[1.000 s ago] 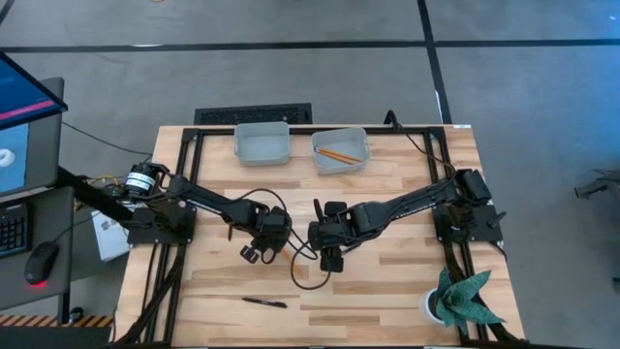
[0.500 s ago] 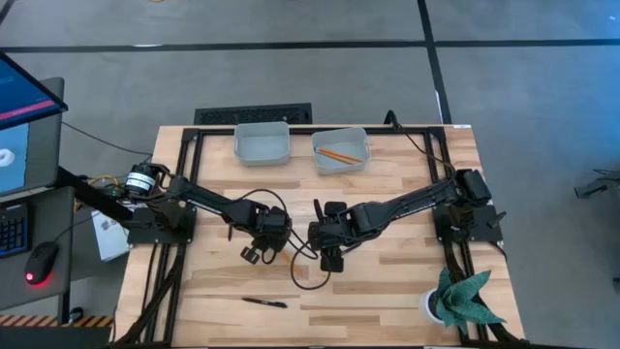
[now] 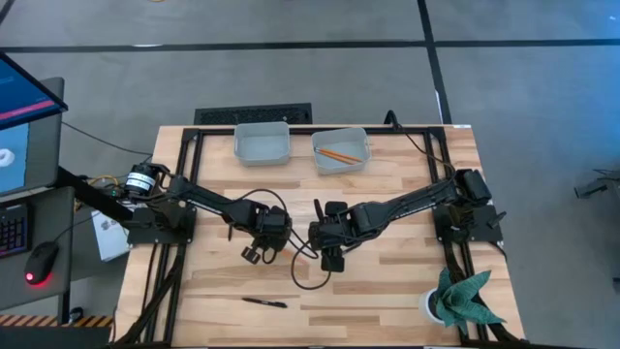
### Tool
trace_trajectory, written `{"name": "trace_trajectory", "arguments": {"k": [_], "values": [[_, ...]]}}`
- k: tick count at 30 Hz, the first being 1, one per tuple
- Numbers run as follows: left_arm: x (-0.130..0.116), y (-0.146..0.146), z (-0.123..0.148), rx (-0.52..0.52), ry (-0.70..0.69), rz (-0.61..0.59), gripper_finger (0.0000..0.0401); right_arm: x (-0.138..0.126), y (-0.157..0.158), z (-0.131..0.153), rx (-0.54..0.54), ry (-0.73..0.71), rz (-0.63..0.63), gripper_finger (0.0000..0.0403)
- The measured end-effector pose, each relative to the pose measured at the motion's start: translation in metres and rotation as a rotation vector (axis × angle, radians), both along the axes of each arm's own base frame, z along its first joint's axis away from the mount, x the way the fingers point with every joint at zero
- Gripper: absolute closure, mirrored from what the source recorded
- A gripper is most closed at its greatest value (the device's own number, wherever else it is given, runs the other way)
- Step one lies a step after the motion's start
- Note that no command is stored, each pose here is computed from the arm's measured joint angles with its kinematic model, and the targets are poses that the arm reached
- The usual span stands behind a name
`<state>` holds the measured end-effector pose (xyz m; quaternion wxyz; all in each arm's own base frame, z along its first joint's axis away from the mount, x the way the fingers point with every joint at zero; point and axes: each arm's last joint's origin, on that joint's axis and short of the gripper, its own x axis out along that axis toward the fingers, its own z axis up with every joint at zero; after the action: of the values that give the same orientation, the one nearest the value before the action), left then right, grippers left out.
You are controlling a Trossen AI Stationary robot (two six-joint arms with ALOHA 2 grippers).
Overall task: Sort pens & pencils
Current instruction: Put the pencil into the right gray bin
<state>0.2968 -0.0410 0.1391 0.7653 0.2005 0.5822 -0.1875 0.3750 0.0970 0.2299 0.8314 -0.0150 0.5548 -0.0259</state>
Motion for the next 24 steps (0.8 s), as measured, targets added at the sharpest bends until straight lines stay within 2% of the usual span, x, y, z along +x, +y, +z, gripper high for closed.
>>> {"name": "trace_trajectory", "arguments": {"k": [24], "values": [[0.0,0.0003,0.0005,-0.02,0.004,0.084,0.0383,-0.0023,-0.0006,-0.0009,-0.007,0.026,0.0,0.0168]]}}
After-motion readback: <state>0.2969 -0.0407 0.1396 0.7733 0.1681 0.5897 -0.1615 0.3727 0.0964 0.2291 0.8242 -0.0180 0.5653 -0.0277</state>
